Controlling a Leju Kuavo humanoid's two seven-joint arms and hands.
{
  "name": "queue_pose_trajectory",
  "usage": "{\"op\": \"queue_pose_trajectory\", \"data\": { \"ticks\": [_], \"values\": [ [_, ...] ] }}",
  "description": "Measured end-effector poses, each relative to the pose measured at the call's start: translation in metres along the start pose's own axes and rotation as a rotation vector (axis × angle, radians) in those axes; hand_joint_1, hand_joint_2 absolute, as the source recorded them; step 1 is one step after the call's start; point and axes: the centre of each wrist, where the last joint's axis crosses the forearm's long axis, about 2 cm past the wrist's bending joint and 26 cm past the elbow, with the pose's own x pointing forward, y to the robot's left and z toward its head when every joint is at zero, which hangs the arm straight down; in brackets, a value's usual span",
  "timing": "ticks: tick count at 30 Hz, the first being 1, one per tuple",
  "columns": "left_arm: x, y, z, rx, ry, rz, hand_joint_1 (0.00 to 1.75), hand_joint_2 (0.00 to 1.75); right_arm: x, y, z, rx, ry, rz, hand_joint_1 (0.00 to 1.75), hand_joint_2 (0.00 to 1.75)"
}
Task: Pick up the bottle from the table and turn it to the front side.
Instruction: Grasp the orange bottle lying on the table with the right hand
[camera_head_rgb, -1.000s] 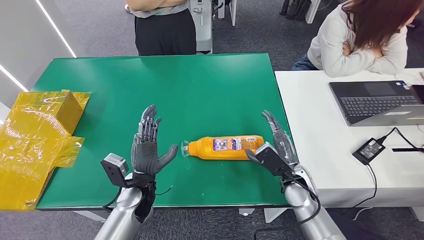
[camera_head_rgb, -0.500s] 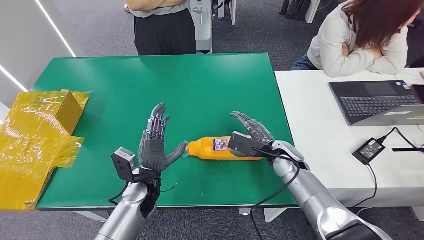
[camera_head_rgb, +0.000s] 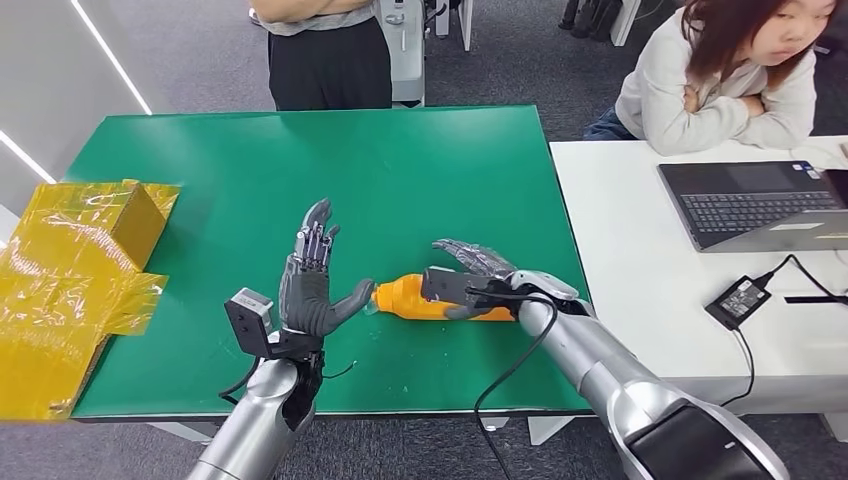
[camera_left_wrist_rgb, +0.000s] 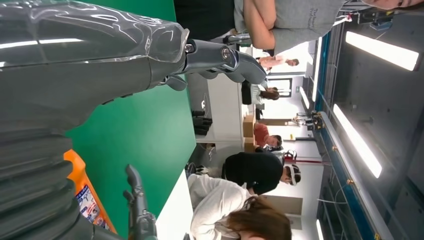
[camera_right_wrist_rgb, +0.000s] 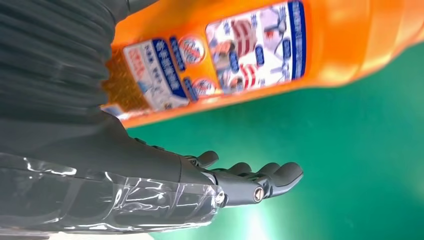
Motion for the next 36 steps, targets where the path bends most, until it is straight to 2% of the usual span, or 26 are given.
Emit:
{"op": "queue_pose_trajectory", "data": {
  "ticks": [18, 20, 21, 22, 25, 26, 32, 36],
  "values": [
    [-0.003, 0.008, 0.006, 0.016, 0.031, -0.014, 0.0, 1.75, -0.003, -0.009, -0.003, 0.159, 0.201, 0.101, 0.0, 1.75],
    [-0.003, 0.01, 0.007, 0.023, 0.033, -0.018, 0.0, 1.75, -0.003, -0.01, -0.003, 0.165, 0.219, 0.12, 0.04, 1.75],
    [-0.003, 0.01, 0.007, 0.027, 0.034, -0.021, 0.0, 1.75, -0.003, -0.01, -0.003, 0.168, 0.227, 0.128, 0.13, 1.75],
    [-0.003, 0.011, 0.007, 0.032, 0.035, -0.025, 0.0, 1.75, -0.002, -0.01, -0.003, 0.171, 0.233, 0.134, 0.29, 1.75],
    [-0.004, 0.012, 0.009, 0.044, 0.038, -0.035, 0.0, 1.75, -0.002, -0.012, -0.004, 0.185, 0.242, 0.149, 1.12, 1.75],
    [-0.004, 0.013, 0.009, 0.047, 0.039, -0.038, 0.0, 1.75, -0.001, -0.013, -0.004, 0.189, 0.245, 0.153, 1.31, 1.75],
    [-0.007, 0.013, 0.017, 0.065, 0.059, -0.049, 0.0, 1.75, 0.001, -0.019, -0.006, 0.214, 0.261, 0.163, 1.68, 1.75],
    [-0.007, 0.014, 0.02, 0.069, 0.066, -0.049, 0.0, 1.75, 0.002, -0.021, -0.006, 0.216, 0.262, 0.161, 1.74, 1.75]
  ]
}}
